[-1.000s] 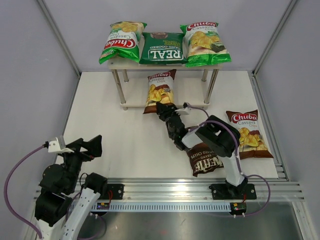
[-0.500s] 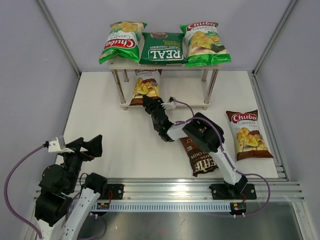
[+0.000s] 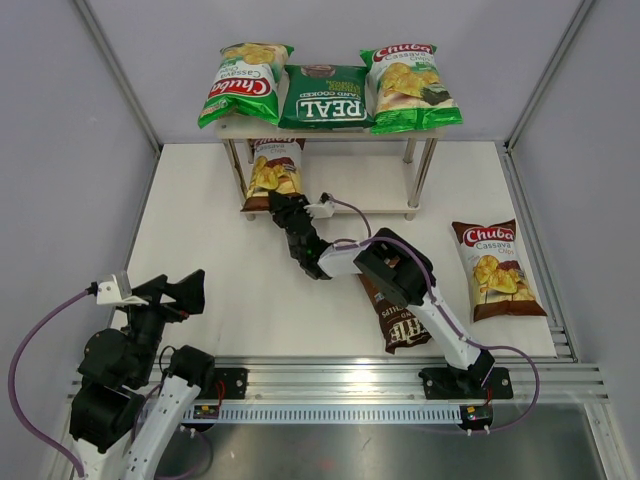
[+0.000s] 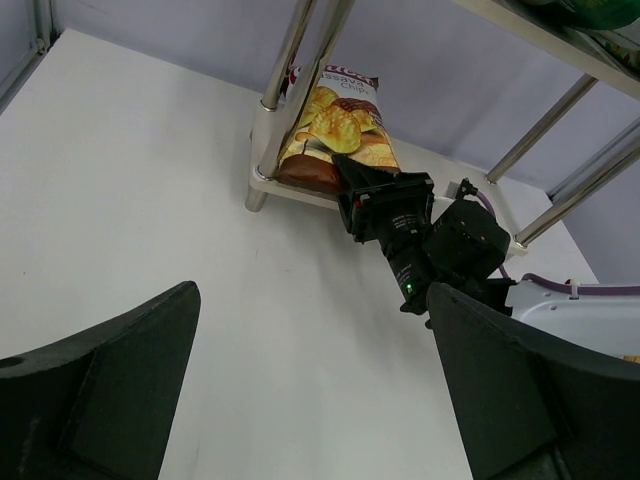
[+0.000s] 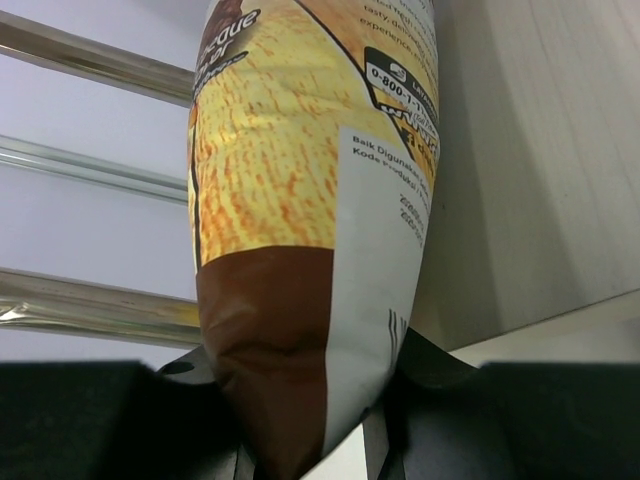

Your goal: Place and organize the chips bags onto the shelf

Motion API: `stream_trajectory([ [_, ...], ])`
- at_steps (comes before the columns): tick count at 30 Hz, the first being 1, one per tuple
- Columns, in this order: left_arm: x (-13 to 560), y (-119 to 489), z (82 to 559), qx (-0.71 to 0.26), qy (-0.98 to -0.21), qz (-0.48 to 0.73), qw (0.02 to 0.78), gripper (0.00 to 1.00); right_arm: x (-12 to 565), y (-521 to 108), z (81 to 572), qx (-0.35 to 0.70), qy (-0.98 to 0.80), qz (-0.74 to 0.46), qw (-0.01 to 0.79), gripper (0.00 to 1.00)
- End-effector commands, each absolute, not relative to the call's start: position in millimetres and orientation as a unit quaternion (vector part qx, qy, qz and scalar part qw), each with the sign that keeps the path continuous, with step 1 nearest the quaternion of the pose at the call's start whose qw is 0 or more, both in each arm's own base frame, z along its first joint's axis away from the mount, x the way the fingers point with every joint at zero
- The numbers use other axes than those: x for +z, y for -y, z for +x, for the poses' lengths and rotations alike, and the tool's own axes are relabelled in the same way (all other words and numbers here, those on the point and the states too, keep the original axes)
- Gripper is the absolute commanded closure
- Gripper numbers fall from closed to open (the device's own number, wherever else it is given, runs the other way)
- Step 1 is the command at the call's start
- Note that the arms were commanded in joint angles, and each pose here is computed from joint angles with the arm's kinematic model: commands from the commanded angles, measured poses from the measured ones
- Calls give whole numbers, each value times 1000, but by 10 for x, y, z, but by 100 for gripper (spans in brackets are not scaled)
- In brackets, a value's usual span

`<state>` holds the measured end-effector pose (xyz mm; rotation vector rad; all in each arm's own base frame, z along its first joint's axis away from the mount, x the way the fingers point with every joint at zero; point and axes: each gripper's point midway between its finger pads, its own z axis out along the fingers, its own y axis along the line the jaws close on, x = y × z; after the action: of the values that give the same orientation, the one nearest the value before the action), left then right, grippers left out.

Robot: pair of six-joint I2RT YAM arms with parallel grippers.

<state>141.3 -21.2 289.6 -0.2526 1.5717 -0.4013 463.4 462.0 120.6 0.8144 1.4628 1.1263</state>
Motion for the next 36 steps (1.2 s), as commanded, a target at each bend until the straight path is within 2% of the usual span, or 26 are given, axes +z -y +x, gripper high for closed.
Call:
stream_trajectory([
  [1,3053,212,1326,-198,-667,-103,711,1,1239,-4754,4656,470,-620,343,527,82],
  [5,3053,214,1326,-198,-667,-102,711,1,1212,-4762,4609,473,-623,346,519,76],
  [8,3047,218,1328,-198,-668,-101,710,1,1215,-4733,4583,471,-629,346,514,61],
  [12,3058,220,1321,-199,-666,-100,712,1,1229,-4695,4520,453,-653,343,501,49],
  [13,3058,220,1321,-199,-666,-100,712,1,1205,-4682,4503,450,-658,344,497,41],
  [14,3058,223,1321,-200,-667,-99,711,1,1188,-4673,4487,445,-664,342,494,36],
  [17,3062,225,1321,-200,-666,-98,712,1,1243,-4662,4438,449,-667,340,488,30],
  [21,3069,231,1313,-202,-665,-96,713,1,1342,-4646,4389,461,-665,336,483,28],
  [27,3063,241,1321,-202,-666,-94,712,1,1396,-4604,4313,464,-672,326,477,17],
  [29,3064,244,1320,-203,-666,-93,712,1,1405,-4565,4295,461,-673,319,482,17],
  [33,3058,251,1328,-202,-667,-91,711,1,1527,-4501,4270,463,-669,312,490,18],
  [36,3062,254,1327,-203,-666,-90,712,1,1588,-4460,4233,467,-664,307,497,29],
])
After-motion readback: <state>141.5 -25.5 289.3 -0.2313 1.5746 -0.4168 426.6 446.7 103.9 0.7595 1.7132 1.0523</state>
